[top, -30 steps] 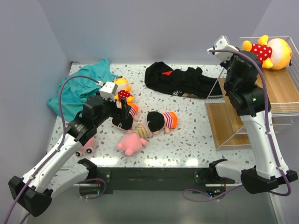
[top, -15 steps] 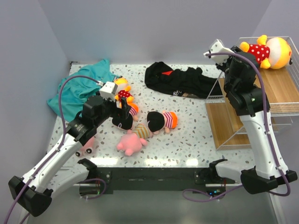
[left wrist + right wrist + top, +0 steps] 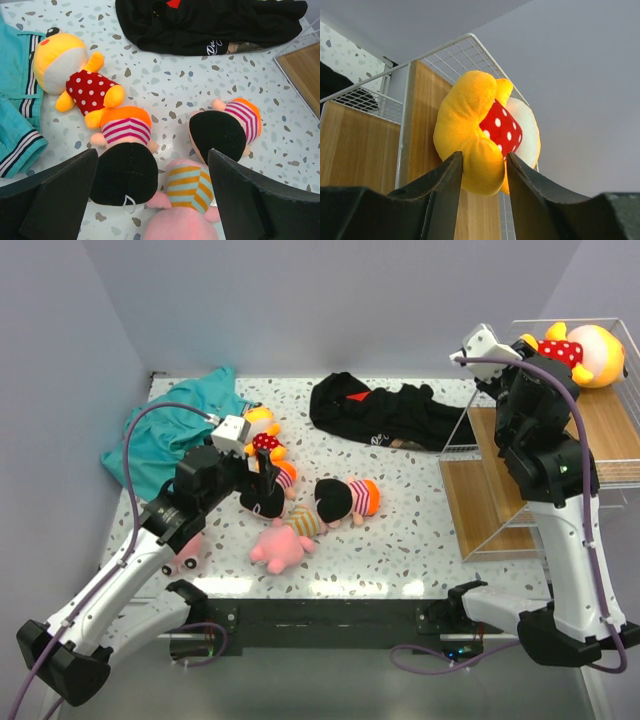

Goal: Place and organize the stuffed toys onto the shelf

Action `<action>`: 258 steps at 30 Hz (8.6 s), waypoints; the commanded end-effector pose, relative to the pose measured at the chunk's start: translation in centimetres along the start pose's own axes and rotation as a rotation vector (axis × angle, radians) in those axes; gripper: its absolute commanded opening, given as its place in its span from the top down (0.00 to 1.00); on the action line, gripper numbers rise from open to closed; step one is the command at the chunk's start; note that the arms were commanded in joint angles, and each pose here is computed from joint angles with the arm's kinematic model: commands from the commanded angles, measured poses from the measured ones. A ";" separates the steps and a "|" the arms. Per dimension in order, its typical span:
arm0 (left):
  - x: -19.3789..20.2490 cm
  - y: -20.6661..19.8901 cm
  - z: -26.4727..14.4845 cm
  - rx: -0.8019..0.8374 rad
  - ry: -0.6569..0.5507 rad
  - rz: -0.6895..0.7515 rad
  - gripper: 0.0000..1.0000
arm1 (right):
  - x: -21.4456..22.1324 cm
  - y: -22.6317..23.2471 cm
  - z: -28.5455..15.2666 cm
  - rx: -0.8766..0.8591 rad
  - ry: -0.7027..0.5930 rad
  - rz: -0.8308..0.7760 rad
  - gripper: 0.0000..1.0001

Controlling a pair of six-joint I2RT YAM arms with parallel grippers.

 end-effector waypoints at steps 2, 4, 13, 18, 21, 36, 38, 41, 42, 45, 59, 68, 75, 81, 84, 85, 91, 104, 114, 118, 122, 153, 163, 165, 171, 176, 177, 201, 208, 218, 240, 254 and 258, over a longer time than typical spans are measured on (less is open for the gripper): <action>-1.0 0.0 -0.4 0.000 -0.052 -0.005 0.04 | 1.1 0.1 -0.6 -0.071 0.066 -0.151 0.55; -1.0 0.0 -0.4 -0.002 -0.051 -0.004 0.04 | 0.9 0.1 -0.6 -0.074 0.048 -0.132 0.54; -0.8 0.2 -0.2 -0.020 -0.040 -0.004 0.04 | 0.0 -0.5 -1.8 -0.127 -0.085 -0.039 0.36; -0.6 0.2 0.0 -0.025 -0.030 -0.005 0.04 | -0.8 -1.6 -2.7 -0.107 -0.182 0.046 0.32; -0.6 0.4 0.1 -0.041 -0.026 -0.006 0.04 | -1.8 -2.2 -3.2 -0.099 -0.279 0.146 0.30; -1.2 2.6 1.6 -0.312 0.045 -0.067 0.05 | -7.8 5.1 -2.3 -0.581 -0.411 0.944 0.43; -1.8 3.4 2.4 -0.352 0.073 -0.085 0.05 | -8.1 6.4 -2.6 -0.614 -0.398 0.969 0.45; -2.9 4.4 4.1 -0.371 0.097 -0.143 0.05 | -8.8 9.8 -3.7 -0.665 -0.347 0.922 0.44; -3.4 4.7 5.2 -0.368 0.106 -0.171 0.05 | -9.3 11.1 -4.5 -0.716 -0.339 0.904 0.44; -4.1 6.9 7.8 -0.360 0.130 -0.264 0.07 | -10.0 14.8 -5.8 -0.839 -0.303 0.864 0.44; 3.3 9.0 20.2 -0.404 0.411 -0.346 0.25 | -9.3 21.8 -10.1 -1.045 -0.308 0.832 0.44; 5.0 9.3 22.3 -0.366 0.400 -0.311 0.60 | -8.0 22.9 -10.5 -1.067 -0.271 0.833 0.44; 3.6 8.6 23.3 -0.262 0.384 -0.286 1.00 | -7.1 23.5 -10.4 -1.049 -0.250 0.794 0.44; 0.7 7.0 22.7 -0.181 0.319 -0.244 1.00 | -6.9 24.2 -10.1 -1.055 -0.277 0.725 0.43; 0.1 5.7 22.3 -0.140 0.320 -0.207 1.00 | -6.8 24.8 -9.7 -1.040 -0.309 0.675 0.43; 0.0 5.4 22.2 -0.138 0.324 -0.200 1.00 | -6.9 24.8 -9.6 -1.035 -0.320 0.677 0.43; -0.7 3.6 21.5 -0.081 0.312 -0.160 1.00 | -7.4 26.0 -9.2 -1.049 -0.394 0.599 0.43; -5.3 -2.2 14.6 0.253 0.245 -0.151 1.00 | -9.5 29.2 -9.3 -1.190 -0.657 0.356 0.23; -5.1 -2.7 10.5 0.327 0.225 -0.127 1.00 | -11.5 29.8 -8.2 -1.166 -0.672 0.305 0.21; -5.3 -2.7 9.1 0.341 0.203 -0.111 1.00 | -12.6 29.7 -8.2 -1.177 -0.694 0.317 0.18; -5.5 -2.8 8.3 0.351 0.175 -0.104 1.00 | -13.2 30.3 -8.4 -1.216 -0.733 0.278 0.18; -4.4 -3.2 7.3 0.420 0.149 -0.134 1.00 | -13.1 35.7 -6.6 -1.271 -0.664 0.078 0.40; -5.3 -2.7 6.9 0.411 0.119 -0.174 0.91 | -14.3 32.2 -7.3 -1.222 -0.704 0.197 1.00; -6.3 -2.5 6.5 0.412 0.099 -0.196 0.68 | -14.5 30.2 -8.0 -1.213 -0.722 0.260 1.00; -9.6 -1.9 4.5 0.354 0.009 -0.201 0.17 | -13.7 26.2 -9.0 -1.166 -0.710 0.354 1.00; -10.9 -1.3 3.4 0.274 -0.025 -0.203 0.00 | -13.6 23.0 -9.1 -1.092 -0.642 0.419 1.00; -10.9 -1.1 3.3 0.248 -0.032 -0.201 0.00 | -13.7 22.2 -9.2 -1.082 -0.631 0.440 1.00; -5.4 2.4 5.2 -0.062 0.052 -0.139 0.00 | -12.4 -2.3 -11.2 -0.404 -0.772 0.758 1.00; -5.3 2.4 5.2 -0.063 0.055 -0.135 0.00 | -11.8 -6.2 -12.6 -0.375 -0.848 0.796 1.00; -5.1 2.4 5.2 -0.062 0.061 -0.132 0.00 | -8.3 -10.6 -13.1 -0.207 -0.749 0.843 1.00; -5.2 2.4 5.2 -0.056 0.059 -0.132 0.00 | 0.3 -8.1 -11.5 0.023 -0.361 0.408 1.00; -5.4 2.2 4.8 -0.043 0.043 -0.136 0.00 | 1.2 -1.7 -8.6 0.008 -0.171 0.128 1.00; -5.3 2.2 4.9 -0.042 0.045 -0.136 0.00 | 1.6 -1.6 -8.6 0.031 -0.133 0.121 1.00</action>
Point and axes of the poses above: each gripper's point midway between its finger pads, its own z axis out along the fingers, its own y axis along the line the jaws close on, x = y × z, the point moved 8 cm from there along -z, back along the fingers, and after that the axes turned 7 degrees about z, right-handed, at the moved point
